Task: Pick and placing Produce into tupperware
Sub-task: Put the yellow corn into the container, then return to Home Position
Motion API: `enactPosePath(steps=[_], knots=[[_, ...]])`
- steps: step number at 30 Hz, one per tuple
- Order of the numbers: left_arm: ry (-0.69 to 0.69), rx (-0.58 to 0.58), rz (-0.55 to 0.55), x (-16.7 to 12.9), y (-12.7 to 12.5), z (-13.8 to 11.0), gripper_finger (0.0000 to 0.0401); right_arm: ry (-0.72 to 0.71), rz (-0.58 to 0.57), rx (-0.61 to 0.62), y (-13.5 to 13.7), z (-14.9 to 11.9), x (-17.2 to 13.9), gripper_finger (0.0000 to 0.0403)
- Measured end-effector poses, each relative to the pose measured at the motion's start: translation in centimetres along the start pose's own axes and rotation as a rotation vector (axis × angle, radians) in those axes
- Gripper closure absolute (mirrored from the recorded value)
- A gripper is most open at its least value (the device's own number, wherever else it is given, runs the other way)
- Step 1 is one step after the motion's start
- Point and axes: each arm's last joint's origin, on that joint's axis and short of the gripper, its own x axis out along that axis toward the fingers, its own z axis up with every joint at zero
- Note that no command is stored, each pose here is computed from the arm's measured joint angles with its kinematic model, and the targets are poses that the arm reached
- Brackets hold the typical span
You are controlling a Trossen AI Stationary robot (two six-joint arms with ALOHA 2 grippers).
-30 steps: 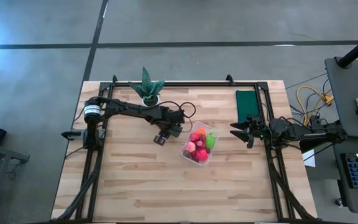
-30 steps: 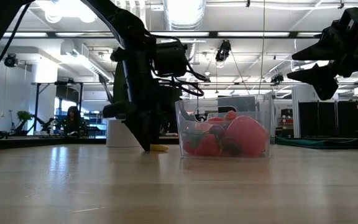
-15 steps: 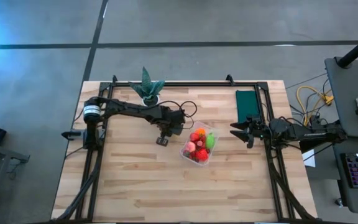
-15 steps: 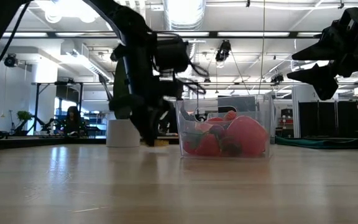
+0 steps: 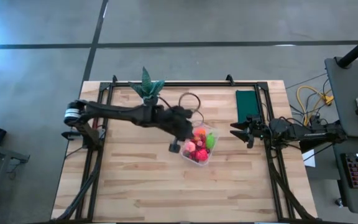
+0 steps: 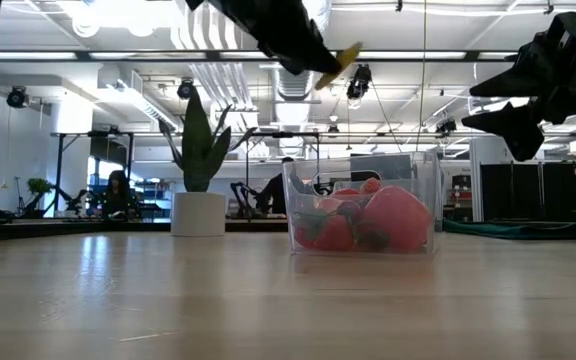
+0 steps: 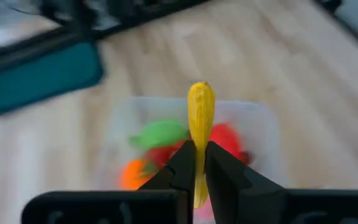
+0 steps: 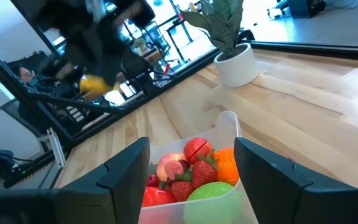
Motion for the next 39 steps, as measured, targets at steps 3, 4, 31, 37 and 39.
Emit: enactPosePath(steps=[3, 4, 31, 37, 39], knots=[[0.025, -0.037, -0.063, 1.6, -1.2, -0.1, 0.0390, -0.001, 0.000, 0.000, 0.0, 0.0, 0.0, 0.0177], [0.038, -0.033, -0.071, 2.1, -1.6, -0.2, 0.0390, -0.001, 0.001, 0.000, 0.0, 0.0, 0.0, 0.0177], [0.028, -0.251, 0.172, -9.9, -3.9, 1.9, 0.0195, 0.000, 0.001, 0.000, 0.0, 0.0, 0.0, 0.0177], [-0.127, -0.291, 0.123, -14.0, -6.7, -2.8, 0.0195, 0.000, 0.002, 0.000, 0.0, 0.0, 0.0, 0.0177], [-0.185, -0.310, 0.111, -15.0, -7.4, -4.6, 0.0195, 0.001, 0.001, 0.000, 0.0, 0.0, 0.0, 0.0177]])
